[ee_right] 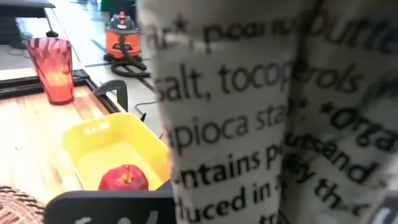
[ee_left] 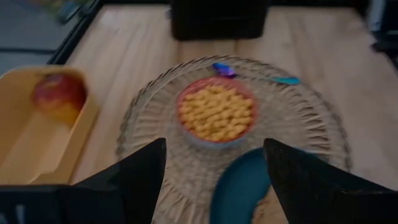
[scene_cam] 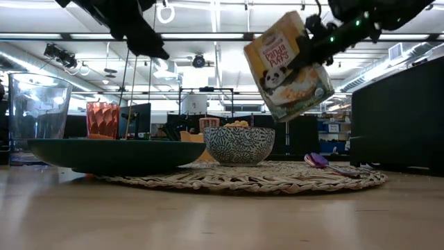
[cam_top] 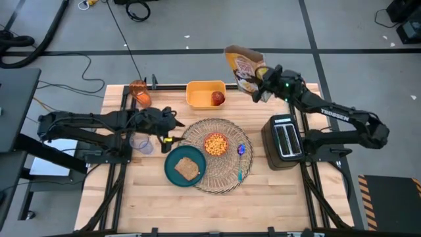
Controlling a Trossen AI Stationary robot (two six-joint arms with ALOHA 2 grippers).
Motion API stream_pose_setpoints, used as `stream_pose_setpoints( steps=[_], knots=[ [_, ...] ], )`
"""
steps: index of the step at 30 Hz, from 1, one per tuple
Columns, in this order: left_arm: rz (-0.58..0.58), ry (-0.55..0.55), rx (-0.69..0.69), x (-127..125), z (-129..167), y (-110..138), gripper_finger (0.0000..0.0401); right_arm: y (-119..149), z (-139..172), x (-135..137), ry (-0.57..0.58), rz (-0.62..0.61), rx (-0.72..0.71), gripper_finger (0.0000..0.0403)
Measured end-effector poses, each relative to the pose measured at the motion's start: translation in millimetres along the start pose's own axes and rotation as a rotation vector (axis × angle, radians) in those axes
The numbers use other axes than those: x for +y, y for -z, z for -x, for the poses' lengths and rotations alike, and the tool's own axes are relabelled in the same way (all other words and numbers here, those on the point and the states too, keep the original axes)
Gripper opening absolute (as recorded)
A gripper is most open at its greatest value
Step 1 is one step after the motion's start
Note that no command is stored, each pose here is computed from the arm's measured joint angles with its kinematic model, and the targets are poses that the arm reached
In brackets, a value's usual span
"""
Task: Arrange a breakfast setting
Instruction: Pour the cereal from the yellow cereal box into the red bowl
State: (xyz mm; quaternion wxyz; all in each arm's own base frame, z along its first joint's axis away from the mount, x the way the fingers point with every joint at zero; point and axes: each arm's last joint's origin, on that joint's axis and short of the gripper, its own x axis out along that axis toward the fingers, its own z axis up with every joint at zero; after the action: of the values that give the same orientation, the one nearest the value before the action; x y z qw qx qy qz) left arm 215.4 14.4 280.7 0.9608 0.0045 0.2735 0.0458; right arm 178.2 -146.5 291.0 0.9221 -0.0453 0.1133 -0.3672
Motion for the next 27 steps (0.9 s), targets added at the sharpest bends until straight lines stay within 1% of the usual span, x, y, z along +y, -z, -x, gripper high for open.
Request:
stream_pose_setpoints(
  steps=[5, 8, 13, 19, 21, 23, 27],
  knots=[
    [-0.026, 0.059, -0.06, -15, 1, -6, 0.0275, 34, -18, -25, -0.07, -0.02, 0.025, 0.0027],
    [-0.021, 0.087, -0.077, -22, 2, -7, 0.0275, 53, -25, -35, -0.114, -0.038, -0.003, 0.0027],
    [-0.009, 0.122, -0.081, -31, 3, -7, 0.0274, 81, -30, -46, -0.159, -0.046, 0.002, 0.0027],
    [-0.017, 0.14, -0.093, -36, 4, -8, 0.0274, 101, -39, -52, -0.186, -0.031, 0.067, 0.0029],
    [-0.018, 0.139, -0.095, -36, 4, -8, 0.0274, 104, -41, -52, -0.193, -0.015, 0.076, 0.0039],
    [-0.013, 0.132, -0.098, -34, 4, -9, 0.0274, 105, -40, -51, -0.196, -0.018, 0.092, 0.006],
    [-0.009, 0.123, -0.098, -32, 3, -9, 0.0274, 100, -31, -50, -0.179, -0.049, 0.137, 0.0122]
  ],
)
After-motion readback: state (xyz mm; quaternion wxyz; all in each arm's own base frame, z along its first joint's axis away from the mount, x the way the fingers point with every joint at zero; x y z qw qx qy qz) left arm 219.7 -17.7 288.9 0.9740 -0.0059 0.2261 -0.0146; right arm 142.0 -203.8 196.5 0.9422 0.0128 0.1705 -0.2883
